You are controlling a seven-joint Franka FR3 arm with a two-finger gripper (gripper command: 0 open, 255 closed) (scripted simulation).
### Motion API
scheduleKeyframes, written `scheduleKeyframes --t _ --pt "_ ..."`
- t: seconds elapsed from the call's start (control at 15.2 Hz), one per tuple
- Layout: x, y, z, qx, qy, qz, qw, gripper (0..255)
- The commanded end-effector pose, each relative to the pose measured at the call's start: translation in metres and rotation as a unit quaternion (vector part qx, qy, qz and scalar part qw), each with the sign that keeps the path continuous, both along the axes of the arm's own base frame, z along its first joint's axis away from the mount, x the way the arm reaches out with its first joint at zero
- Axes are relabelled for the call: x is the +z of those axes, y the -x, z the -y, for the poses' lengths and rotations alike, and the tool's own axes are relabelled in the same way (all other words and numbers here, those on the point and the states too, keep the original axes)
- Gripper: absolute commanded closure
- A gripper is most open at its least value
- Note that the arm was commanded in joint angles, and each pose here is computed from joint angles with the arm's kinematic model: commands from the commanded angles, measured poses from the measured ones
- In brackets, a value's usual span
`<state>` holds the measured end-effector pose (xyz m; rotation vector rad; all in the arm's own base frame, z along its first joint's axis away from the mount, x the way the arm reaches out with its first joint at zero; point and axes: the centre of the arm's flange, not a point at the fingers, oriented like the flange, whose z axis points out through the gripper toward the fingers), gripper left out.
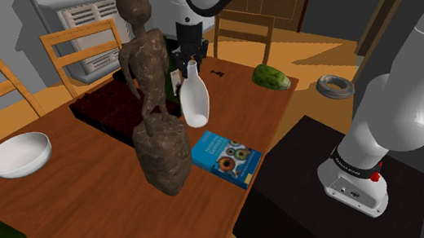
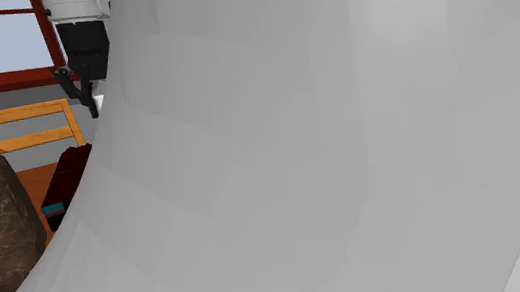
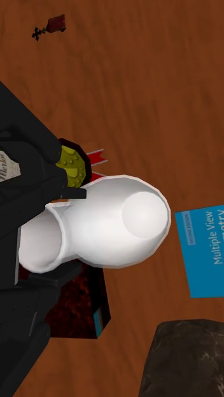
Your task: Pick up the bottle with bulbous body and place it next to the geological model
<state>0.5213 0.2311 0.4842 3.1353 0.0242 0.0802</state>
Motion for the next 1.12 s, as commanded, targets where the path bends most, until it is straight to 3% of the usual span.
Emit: scheduleKeyframes --t 0.0,0.53,0.99,1.06 --pt "-0.009 0.0 0.0 0.0 0.0 0.001 1.0 255" --pt "-0.049 0.0 0.0 0.0 0.0 0.001 1.0 255" --pt "-0.049 0.0 0.0 0.0 0.0 0.001 1.0 255" --pt "-0.049 0.0 0.0 0.0 0.0 0.001 1.0 0"
